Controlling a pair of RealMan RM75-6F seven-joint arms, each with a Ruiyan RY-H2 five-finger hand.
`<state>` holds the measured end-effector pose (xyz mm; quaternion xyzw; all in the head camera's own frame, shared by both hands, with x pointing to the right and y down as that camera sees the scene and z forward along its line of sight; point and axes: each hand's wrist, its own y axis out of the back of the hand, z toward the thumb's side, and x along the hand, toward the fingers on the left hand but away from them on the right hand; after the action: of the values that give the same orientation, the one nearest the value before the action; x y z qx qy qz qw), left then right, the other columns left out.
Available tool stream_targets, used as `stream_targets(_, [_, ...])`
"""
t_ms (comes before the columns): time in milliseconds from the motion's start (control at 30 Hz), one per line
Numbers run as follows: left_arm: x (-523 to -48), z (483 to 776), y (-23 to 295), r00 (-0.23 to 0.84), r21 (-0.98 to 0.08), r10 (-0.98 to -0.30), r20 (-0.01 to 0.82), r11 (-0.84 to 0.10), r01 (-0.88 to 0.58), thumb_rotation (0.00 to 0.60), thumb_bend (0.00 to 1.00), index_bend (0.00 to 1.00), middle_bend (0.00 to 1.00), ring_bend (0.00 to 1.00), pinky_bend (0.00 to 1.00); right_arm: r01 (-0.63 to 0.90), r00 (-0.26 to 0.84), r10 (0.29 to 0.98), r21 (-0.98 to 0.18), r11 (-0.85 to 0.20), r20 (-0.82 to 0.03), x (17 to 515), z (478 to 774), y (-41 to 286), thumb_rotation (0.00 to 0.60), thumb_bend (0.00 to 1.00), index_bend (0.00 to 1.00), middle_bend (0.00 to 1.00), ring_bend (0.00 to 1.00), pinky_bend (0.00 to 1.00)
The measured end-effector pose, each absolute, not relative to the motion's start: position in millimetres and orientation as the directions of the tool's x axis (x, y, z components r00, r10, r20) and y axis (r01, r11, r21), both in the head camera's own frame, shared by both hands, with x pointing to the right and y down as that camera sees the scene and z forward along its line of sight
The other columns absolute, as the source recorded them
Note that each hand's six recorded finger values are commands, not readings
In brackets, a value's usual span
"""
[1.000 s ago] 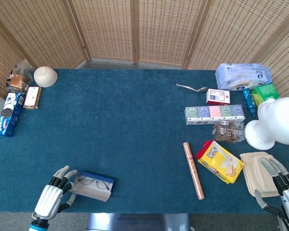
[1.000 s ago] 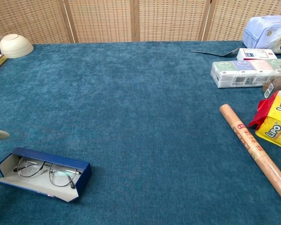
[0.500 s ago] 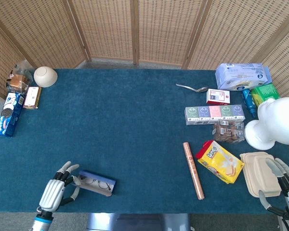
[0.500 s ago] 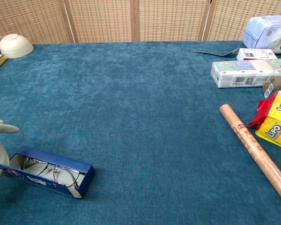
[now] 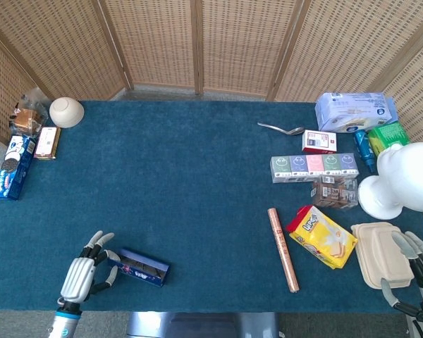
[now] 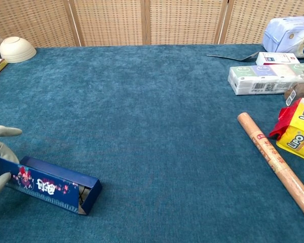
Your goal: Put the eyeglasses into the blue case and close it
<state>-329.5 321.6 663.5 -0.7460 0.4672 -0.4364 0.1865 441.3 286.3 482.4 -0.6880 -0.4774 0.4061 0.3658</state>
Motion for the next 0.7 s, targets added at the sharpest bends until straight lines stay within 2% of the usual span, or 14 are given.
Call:
stream_targets(167, [-330, 667, 318, 0.171, -0.697, -0.868, 0.467, -0.48, -0.532, 0.6, 0.43, 0.42, 0.11, 0.0, 0.13, 0.364, 0.213, 0.955, -0.89, -0.273, -0.206, 442, 481, 286, 0.391, 0.45, 0.0, 0.12, 0.1, 0.34])
stream_targets(300, [-329, 670, 316, 0.165, -0.71, -0.87, 0.464, -0.477, -0.518, 0.6, 0.42, 0.28, 0.02, 0.0, 0.07, 0.369, 0.211, 0.956, -0.889, -0.272, -0.205, 442, 481, 286, 0.381, 0.45, 0.0, 0.12, 0.1, 0.34])
stream_targets(367, [-328, 671, 316, 0.166, -0.714, -0.869, 0.467, -0.481, -0.509, 0.598, 0.42, 0.22, 0.0, 0.0, 0.04, 0.371, 0.21, 0.956, -0.888, -0.271, -0.204, 442, 481, 286, 0.379, 0.45, 0.0, 0.12, 0.1, 0.34])
stream_targets(500, [-326, 673, 312, 0.169, -0.736, -0.868, 0.468, -0.488, -0.469, 0.536, 0.42, 0.15, 0.0, 0.0, 0.0, 0.373, 0.207, 0.957, -0.888, -0.268, -0.202, 443, 480, 288, 0.364, 0.45, 0.0, 0.12, 0.1, 0.34])
stream_targets(700, [-322, 678, 306, 0.161, -0.758, -0.861, 0.482, -0.502, -0.416, 0.49, 0.42, 0.1, 0.0, 0.0, 0.0, 0.389, 0.192, 0.962, -0.885, -0.256, -0.194, 447, 476, 290, 0.34, 0.45, 0.0, 0.12, 0.1, 0.34])
